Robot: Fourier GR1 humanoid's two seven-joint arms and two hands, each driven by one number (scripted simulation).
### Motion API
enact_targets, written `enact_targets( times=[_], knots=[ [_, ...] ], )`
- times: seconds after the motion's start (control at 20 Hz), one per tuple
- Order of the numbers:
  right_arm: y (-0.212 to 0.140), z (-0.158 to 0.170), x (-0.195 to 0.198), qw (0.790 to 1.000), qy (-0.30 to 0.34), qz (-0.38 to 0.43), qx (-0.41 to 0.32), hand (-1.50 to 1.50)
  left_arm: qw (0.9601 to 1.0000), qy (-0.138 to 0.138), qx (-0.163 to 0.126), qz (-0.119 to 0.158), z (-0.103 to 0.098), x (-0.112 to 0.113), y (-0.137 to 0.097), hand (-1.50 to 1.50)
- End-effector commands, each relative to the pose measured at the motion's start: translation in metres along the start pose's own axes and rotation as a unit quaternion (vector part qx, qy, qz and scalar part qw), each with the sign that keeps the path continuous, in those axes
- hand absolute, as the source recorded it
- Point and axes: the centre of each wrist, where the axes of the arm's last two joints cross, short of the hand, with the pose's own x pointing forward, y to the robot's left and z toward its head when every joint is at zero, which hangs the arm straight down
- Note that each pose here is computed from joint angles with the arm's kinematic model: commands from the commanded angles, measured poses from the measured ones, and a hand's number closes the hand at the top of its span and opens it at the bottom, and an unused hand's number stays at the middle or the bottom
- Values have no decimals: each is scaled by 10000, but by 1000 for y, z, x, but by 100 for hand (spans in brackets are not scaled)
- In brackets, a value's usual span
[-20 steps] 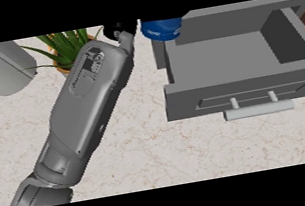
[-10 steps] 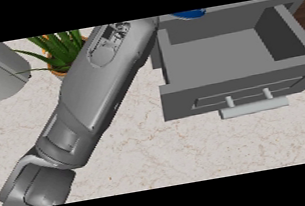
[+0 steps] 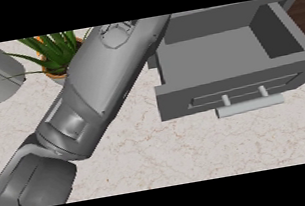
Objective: Pick up the can, place it into the drawer and close the drawer
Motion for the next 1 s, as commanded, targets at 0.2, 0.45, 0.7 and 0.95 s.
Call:
enact_targets(
  times=[0.2,0.45,0.7,0.95],
  knots=[
    [-6,-9,-4,9998,-69,36,165,-150,9977,-18,651,-167,-4,-11,-1,-150],
    [2,1,4,9999,-13,67,116,-150,9960,-44,882,-153,-6,-9,-1,-150],
    [12,-17,15,9956,-475,664,453,-150,9952,-44,977,-104,-7,-12,0,-150],
    [20,-26,19,9838,-938,1349,715,-150,9954,-112,936,150,-7,-12,1,-150]
  ],
)
